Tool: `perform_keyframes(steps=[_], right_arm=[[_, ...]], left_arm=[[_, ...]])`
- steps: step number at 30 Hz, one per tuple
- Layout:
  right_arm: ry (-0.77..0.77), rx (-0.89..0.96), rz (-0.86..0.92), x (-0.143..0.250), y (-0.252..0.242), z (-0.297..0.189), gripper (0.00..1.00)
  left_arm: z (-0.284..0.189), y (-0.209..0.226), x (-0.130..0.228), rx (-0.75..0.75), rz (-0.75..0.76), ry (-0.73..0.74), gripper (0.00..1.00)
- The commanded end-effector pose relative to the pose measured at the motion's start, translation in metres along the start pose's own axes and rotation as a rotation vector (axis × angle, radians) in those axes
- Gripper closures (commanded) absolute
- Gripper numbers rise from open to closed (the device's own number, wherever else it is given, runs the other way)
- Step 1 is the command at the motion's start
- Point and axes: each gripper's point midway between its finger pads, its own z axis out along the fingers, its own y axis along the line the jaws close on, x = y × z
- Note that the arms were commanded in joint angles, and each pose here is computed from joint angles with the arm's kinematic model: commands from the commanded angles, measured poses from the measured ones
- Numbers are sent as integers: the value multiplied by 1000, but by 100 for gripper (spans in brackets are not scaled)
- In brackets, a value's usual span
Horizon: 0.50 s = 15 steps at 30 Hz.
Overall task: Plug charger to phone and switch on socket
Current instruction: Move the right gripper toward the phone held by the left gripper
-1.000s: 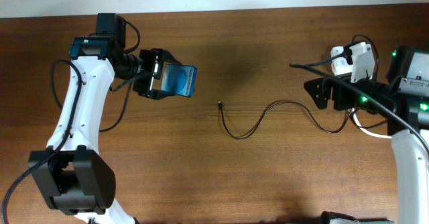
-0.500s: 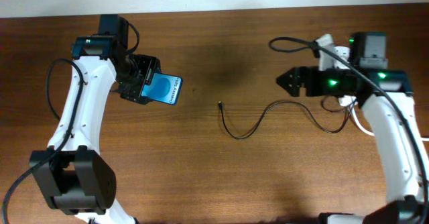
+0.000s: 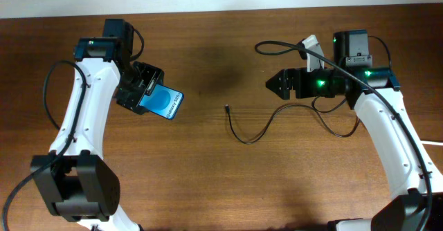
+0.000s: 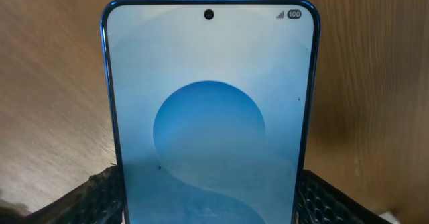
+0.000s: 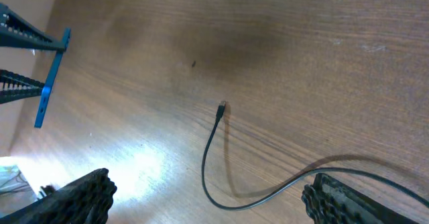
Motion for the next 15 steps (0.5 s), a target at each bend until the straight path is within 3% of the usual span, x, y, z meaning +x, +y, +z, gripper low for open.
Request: perform_keyframes(steps=[1,15], right_arm=[[-12,4,-16,-6,2,0,4],[-11,3,-15,-6,2,0,4]], left_arm=[[-16,-8,15,81,155,41,100],[-20,-26,31,182,181,131,100]])
